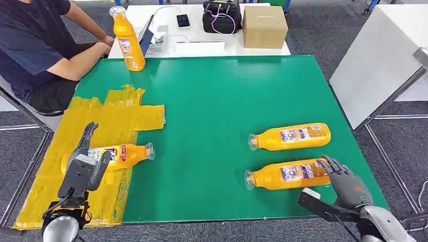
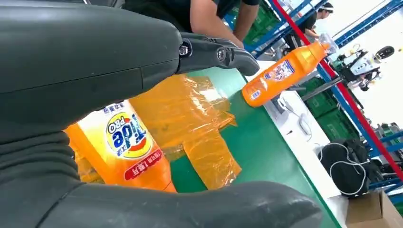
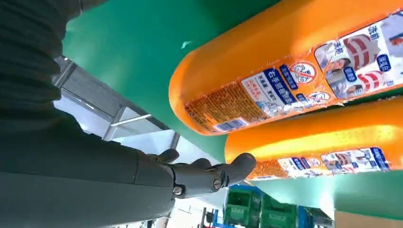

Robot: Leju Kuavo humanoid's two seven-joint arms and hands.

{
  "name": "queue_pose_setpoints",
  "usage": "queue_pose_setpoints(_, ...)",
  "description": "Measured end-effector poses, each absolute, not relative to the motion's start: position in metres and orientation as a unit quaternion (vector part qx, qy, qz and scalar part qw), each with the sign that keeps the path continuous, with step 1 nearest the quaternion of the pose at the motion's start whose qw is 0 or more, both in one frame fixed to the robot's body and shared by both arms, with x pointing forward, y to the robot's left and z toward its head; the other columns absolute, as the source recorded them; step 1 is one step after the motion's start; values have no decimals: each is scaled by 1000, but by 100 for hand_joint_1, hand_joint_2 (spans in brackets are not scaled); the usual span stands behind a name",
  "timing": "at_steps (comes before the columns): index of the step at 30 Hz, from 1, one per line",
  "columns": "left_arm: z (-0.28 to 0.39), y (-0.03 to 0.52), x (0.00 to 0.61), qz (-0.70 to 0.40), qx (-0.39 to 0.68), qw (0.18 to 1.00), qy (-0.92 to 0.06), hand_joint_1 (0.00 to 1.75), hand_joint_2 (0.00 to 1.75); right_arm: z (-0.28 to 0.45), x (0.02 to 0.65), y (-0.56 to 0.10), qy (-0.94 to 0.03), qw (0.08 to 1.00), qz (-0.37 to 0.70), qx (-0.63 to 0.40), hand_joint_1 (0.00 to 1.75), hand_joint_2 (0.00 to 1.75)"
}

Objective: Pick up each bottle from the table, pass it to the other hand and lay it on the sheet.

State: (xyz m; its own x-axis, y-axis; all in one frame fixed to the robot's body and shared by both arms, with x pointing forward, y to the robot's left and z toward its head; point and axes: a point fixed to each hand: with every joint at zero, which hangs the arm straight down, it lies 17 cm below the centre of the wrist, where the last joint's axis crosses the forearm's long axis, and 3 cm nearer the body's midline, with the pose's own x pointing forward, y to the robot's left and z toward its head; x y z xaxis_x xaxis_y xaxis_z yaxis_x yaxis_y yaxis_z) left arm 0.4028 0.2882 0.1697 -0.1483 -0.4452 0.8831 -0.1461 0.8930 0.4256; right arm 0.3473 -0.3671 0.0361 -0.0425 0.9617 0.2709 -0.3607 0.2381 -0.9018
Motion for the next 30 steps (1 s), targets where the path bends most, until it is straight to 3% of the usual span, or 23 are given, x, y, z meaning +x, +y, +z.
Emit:
queue_pose_setpoints(19,172,288,406,-115,196,620,-751,0,0,11,359,-366,-450,613,565,-319,0,175)
queue_pose_setpoints(20,172,288,406,-114,195,620,-751,0,0,10,360,-366,-447,612,568,-321,73,175)
queue_pose_setpoints(21,172,288,407,-112,193,621,-752,0,0,8,361,-366,-443,611,572,-321,171,175)
queue_pose_setpoints(30,176,277,415,-111,176,621,-756,0,0,-4,373,-369,-415,594,611,-320,175,175)
